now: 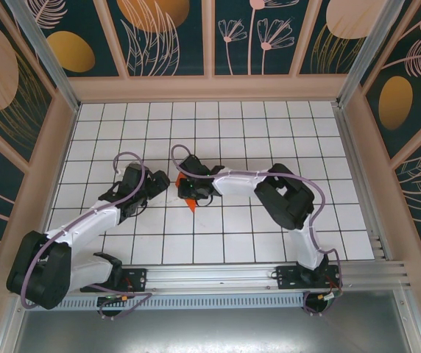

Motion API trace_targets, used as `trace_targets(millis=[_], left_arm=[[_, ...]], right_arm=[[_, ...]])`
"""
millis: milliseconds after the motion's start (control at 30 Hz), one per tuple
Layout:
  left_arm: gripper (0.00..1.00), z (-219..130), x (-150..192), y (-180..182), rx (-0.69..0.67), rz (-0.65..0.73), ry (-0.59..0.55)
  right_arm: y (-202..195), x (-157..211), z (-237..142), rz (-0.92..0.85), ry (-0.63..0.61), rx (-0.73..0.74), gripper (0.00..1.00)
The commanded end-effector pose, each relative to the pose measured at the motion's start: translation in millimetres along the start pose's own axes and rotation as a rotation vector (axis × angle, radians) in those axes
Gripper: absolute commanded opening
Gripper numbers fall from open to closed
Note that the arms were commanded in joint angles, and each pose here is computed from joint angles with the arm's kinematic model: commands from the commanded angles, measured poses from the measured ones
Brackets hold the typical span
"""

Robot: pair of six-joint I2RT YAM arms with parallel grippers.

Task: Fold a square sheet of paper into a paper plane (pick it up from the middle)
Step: Fold the wing for the fifth time at the center of the table.

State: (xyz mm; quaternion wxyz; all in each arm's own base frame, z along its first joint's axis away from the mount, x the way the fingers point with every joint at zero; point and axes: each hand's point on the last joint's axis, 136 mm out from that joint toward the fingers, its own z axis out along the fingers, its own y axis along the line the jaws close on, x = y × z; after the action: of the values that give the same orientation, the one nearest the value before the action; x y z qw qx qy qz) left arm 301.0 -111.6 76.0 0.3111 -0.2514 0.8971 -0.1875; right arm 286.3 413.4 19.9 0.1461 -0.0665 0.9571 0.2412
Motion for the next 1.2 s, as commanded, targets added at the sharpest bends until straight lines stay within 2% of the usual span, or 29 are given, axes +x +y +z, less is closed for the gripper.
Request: trace_targets(millis=[0, 167, 300, 433, 500, 633, 767, 1067, 1167], left_arm=[[0.98, -0.3, 1.1, -8.6, 0.051, 0.025, 0.015], [0.99, -2.1, 9.2, -19.5, 0.123, 0.058, 0.053], [0.98, -1.0, 16.9, -29.3, 0.190, 0.061, 0.089], [0.99, 1.0, 26.1, -40.2, 0.248, 0.059, 0.144], [0.98, 1.2, 31.2, -46.4, 0.283, 0.053, 0.171], [0.98, 1.5, 42.8, -55.3, 0.321, 0.045, 0.209], [0.99, -0.2, 56.3, -66.8, 0.355, 0.037, 0.235], [0.98, 8.1, 86.0, -82.5, 0.360, 0.019, 0.291], [0.87, 7.7, 88.2, -83.0, 0.352, 0.002, 0.309]], right_arm=[[-49.5, 39.0, -2.9, -0.161, 0.134, 0.140, 0.22], [-85.2, 79.0, -27.4, -0.408, 0.232, 0.142, 0.23], [-76.3, 77.6, -53.5, -0.472, 0.189, 0.077, 0.28], [-38.4, 41.3, -89.2, -0.360, -0.004, -0.025, 0.41], [-33.7, 23.8, -107.3, -0.234, -0.110, -0.047, 0.47], [-46.2, 15.0, -122.4, 0.005, -0.211, -0.052, 0.46], [-50.0, 17.3, -119.4, 0.110, -0.217, -0.071, 0.44], [-63.5, 29.8, -85.8, 0.154, -0.134, -0.040, 0.39], [-65.4, 31.4, -76.4, 0.153, -0.093, -0.069, 0.30]])
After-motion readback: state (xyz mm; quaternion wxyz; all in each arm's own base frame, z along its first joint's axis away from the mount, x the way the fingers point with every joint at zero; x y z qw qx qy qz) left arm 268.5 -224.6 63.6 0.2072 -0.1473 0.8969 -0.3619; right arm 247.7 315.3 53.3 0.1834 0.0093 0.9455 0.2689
